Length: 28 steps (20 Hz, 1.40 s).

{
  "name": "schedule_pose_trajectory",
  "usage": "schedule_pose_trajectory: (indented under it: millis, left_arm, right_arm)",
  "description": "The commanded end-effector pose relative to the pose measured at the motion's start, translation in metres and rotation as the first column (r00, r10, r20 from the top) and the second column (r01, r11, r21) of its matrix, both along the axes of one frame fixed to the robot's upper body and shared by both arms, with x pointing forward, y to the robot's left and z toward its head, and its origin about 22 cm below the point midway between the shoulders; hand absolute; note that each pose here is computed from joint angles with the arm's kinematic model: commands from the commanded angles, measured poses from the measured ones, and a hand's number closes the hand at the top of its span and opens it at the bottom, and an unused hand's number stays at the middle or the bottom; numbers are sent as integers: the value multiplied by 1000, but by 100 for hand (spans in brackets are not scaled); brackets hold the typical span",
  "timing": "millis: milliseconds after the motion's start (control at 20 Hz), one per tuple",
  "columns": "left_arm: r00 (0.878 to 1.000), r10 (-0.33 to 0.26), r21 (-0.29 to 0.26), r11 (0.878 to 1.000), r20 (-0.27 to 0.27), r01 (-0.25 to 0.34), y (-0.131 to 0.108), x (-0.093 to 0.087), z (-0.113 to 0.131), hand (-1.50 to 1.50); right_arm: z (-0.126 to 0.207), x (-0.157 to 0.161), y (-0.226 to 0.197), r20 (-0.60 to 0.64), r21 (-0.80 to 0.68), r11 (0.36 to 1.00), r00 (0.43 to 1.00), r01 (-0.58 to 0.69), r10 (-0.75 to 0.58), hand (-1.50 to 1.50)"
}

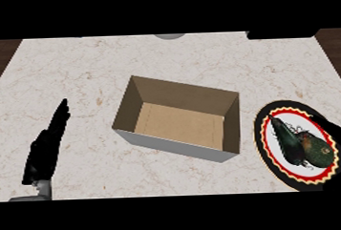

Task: Pick the squash from the plate and place it in the cardboard box

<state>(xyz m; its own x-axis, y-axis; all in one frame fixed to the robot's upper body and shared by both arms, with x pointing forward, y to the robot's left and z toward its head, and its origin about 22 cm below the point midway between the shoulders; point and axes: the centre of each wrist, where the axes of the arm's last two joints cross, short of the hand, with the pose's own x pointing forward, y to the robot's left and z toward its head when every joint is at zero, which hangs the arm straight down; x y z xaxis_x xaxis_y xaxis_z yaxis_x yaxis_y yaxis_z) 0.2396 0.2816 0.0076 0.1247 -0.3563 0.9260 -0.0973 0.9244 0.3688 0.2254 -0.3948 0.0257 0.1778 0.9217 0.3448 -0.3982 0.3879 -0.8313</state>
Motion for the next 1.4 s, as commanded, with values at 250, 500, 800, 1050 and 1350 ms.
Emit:
schedule_pose_trajectory:
  millis: [250, 500, 800, 1050, 1350]
  left_arm:
    - [1000, -7, -7, 1000, -6, 7, 10, -9, 3, 0]
    - [1000, 14, 4, 1000, 7, -14, 6, 9, -4, 0]
    - [1000, -2, 11, 1000, 4, 2, 9, -11, -1, 0]
    - [1000, -4, -4, 1000, -9, 4, -2, -5, 4, 0]
    - [996, -87, -1, 996, 13, 87, -7, 4, 3, 0]
  right_arm:
    - [-28, 3, 3, -26, -36, 999, 1000, -18, 17, -150]
    - [-37, 0, -12, -60, -1, 1000, 998, -9, 9, -150]
    - [-19, 6, 11, 105, -92, 995, 994, -26, 36, 150]
    - [-6, 11, 2, 205, -153, 988, 978, 3, 29, 150]
    - [23, 80, 24, 206, -266, 874, 862, -406, 463, 150]
